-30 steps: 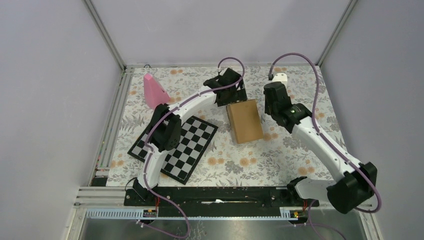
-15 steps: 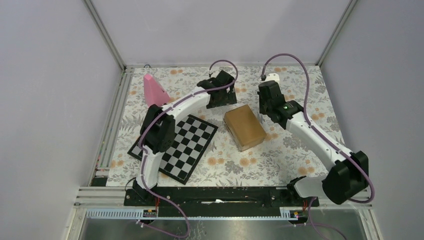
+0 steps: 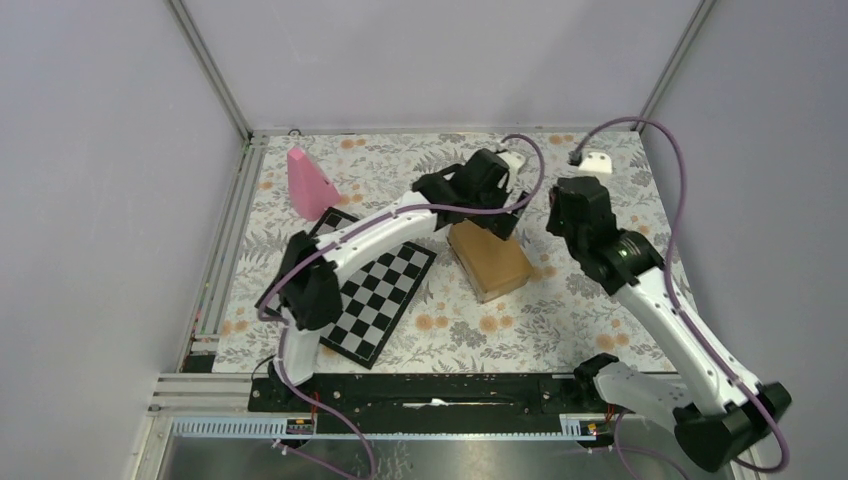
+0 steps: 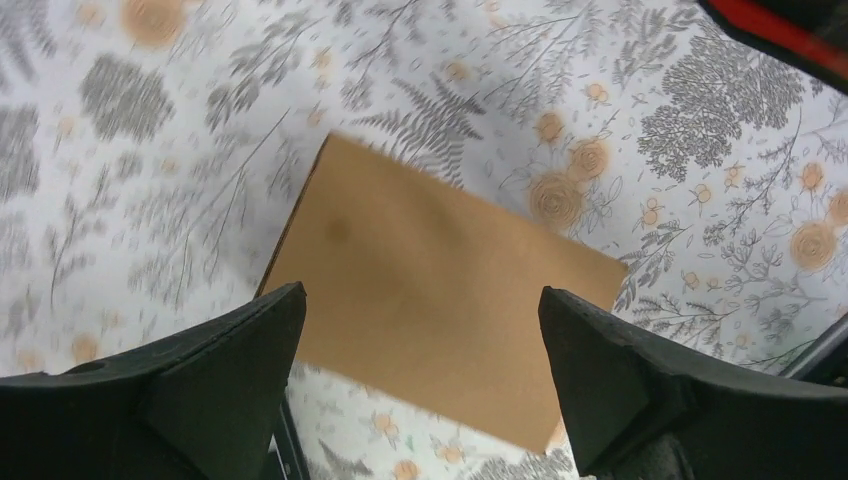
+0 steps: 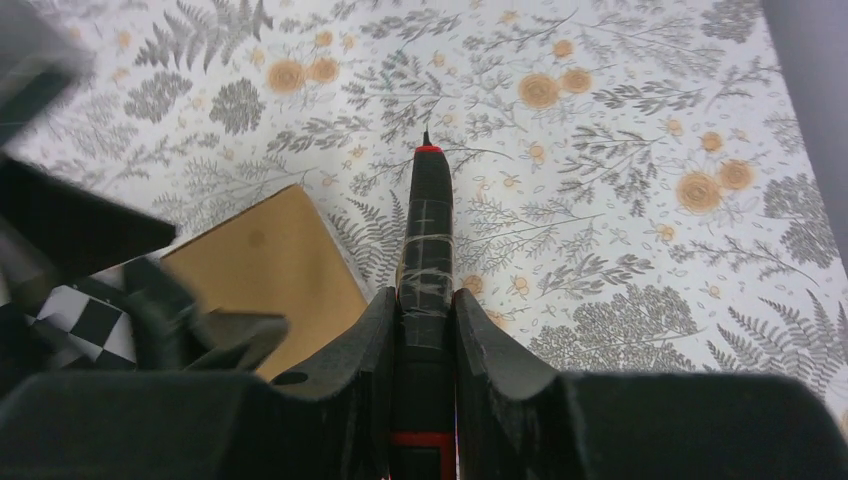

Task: Unpack the express box
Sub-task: Adjust the express box at the center of the board.

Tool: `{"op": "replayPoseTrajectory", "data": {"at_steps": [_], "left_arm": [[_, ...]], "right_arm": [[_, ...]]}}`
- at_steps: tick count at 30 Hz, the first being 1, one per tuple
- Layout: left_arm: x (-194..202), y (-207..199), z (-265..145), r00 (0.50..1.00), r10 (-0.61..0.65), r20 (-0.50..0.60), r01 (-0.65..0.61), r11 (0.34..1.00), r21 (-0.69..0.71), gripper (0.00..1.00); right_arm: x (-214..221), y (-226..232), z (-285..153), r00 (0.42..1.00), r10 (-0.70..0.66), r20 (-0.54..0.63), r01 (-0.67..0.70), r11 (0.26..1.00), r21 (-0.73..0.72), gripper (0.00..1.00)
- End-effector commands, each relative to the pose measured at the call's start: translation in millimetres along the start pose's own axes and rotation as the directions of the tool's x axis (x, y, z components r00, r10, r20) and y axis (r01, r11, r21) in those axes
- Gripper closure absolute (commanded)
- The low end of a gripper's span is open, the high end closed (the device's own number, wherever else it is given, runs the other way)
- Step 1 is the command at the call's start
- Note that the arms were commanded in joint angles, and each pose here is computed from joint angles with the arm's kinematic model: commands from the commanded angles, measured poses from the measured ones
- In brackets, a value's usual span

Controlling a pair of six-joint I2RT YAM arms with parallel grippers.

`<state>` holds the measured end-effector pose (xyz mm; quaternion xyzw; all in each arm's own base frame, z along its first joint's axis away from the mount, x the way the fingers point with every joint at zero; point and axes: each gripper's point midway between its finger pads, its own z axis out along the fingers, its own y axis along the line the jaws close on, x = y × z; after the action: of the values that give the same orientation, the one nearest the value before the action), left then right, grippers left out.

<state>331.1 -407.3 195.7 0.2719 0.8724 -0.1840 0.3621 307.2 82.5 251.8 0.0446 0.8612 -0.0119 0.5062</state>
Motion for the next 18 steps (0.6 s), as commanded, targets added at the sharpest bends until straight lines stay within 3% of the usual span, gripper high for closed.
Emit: {"op": "replayPoseTrajectory", "data": {"at_steps": [1,6,10,15,18], "left_arm": [[-16.6,-22.2,32.4,0.967,0.252,0.029,-0.254,0.958,0.13,0.01],[-10.8,-5.2,75.9,0.94,0.341,-0.021,-0.34,0.94,0.023,0.01],[2.8,13.7,97.0,0.944,0.324,-0.057,-0.328,0.943,-0.057,0.01],[15.8,32.2,95.8,0.987,0.145,-0.07,-0.154,0.978,-0.144,0.01],[41.1,41.8,89.9,0.991,-0.072,-0.109,0.048,0.977,-0.208,0.01]], "right_arm": [[-15.9,-32.6,-27.5,0.986,0.112,0.124,-0.123,0.988,0.088,1.0],[-16.5,-41.3,-42.8,0.982,0.131,0.139,-0.144,0.986,0.086,1.0],[-14.5,-41.9,-45.2,0.984,0.123,0.131,-0.134,0.988,0.082,1.0],[-5.3,-31.6,-36.5,0.988,0.126,0.094,-0.131,0.99,0.049,1.0],[-2.7,-26.3,-31.4,0.989,0.123,0.084,-0.126,0.991,0.035,1.0]]}}
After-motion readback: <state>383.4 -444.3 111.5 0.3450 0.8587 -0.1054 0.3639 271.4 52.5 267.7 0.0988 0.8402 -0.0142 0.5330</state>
